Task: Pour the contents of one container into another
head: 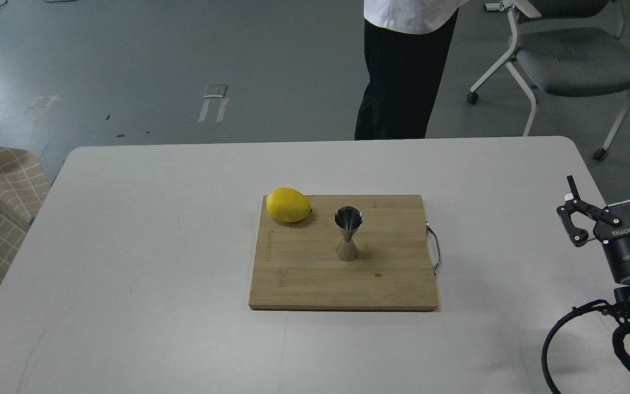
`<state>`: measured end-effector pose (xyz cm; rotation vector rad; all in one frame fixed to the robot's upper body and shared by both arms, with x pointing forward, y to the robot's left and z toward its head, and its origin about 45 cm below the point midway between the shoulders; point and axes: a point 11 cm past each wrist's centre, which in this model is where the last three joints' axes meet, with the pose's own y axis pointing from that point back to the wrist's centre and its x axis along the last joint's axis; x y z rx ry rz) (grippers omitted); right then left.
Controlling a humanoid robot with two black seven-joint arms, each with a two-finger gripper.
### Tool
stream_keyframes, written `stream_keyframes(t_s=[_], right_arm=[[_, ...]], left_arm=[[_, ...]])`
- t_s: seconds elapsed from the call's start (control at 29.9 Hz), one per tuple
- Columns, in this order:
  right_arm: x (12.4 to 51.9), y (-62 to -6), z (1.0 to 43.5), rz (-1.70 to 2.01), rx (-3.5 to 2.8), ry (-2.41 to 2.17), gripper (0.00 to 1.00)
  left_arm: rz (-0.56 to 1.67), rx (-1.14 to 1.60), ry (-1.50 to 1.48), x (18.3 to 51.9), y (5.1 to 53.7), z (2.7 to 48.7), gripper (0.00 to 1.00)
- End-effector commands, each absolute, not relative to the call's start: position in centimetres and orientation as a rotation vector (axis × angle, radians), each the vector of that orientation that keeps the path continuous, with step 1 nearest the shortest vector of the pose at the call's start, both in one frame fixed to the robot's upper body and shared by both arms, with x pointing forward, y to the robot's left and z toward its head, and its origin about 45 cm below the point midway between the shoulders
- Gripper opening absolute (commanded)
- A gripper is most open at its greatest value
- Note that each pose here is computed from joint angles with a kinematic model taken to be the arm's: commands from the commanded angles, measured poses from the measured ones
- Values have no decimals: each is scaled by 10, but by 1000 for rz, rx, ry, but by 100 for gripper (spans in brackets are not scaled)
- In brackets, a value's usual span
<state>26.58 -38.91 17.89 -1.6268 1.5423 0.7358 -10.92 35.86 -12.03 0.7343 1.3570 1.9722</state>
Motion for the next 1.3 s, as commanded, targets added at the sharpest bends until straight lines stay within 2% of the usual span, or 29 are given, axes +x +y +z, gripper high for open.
stream_keyframes(t_s=[0.0, 1.27], right_arm=[[266, -389, 179, 734, -1627, 1542, 100], [268, -386, 181, 731, -1621, 1529, 100]], left_arm=[[1972, 734, 1357, -109, 359, -120, 98], [1972, 734, 1357, -109, 359, -120, 98]])
